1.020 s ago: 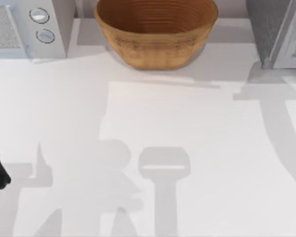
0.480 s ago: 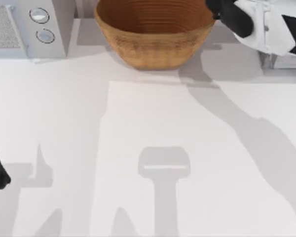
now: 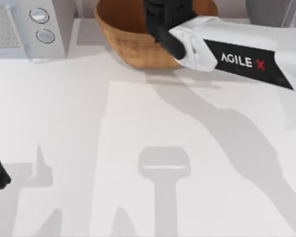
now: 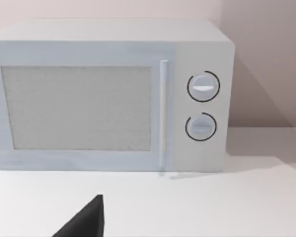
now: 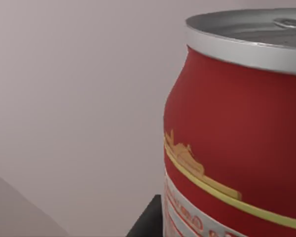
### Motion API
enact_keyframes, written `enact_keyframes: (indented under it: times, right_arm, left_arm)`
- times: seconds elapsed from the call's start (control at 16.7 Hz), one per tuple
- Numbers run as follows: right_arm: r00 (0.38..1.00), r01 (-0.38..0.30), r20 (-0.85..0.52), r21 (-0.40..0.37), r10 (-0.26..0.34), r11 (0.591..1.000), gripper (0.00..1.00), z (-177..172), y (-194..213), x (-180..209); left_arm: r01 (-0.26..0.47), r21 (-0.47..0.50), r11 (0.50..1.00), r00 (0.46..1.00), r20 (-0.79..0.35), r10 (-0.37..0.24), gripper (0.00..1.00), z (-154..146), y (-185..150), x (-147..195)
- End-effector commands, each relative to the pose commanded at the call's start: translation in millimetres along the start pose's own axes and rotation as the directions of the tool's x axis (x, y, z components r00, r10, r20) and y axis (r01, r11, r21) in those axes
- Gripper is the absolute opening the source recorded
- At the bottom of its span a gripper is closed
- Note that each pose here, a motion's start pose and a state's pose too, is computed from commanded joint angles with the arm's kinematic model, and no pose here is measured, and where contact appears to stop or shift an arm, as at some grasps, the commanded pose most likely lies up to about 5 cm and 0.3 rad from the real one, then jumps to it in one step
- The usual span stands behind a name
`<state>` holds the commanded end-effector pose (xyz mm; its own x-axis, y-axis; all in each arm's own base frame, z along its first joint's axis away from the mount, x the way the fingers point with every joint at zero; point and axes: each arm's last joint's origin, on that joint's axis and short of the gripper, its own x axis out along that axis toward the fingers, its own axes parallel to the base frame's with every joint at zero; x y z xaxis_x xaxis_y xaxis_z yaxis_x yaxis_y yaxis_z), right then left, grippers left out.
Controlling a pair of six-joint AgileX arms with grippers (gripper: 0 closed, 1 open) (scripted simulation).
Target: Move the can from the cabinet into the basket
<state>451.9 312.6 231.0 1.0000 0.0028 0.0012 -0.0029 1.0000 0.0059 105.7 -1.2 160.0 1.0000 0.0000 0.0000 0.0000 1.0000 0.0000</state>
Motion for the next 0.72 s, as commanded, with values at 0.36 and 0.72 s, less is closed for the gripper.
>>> enact_keyframes:
  times: [0.36,0.72]
  right_arm:
    - [1.000,0.000,-0.010,-0.005,0.000,1.000,0.00,-5.7,-1.3,3.8]
    - [1.000,0.000,0.000,0.000,0.000,1.000,0.00,-10.0,0.2,22.7]
  left_arm:
    - [0.000,0.000,1.000,1.000,0.000,0.000,1.00,0.0,0.0,0.0]
    - [0.000,0.000,1.000,1.000,0.000,0.000,1.00,0.0,0.0,0.0]
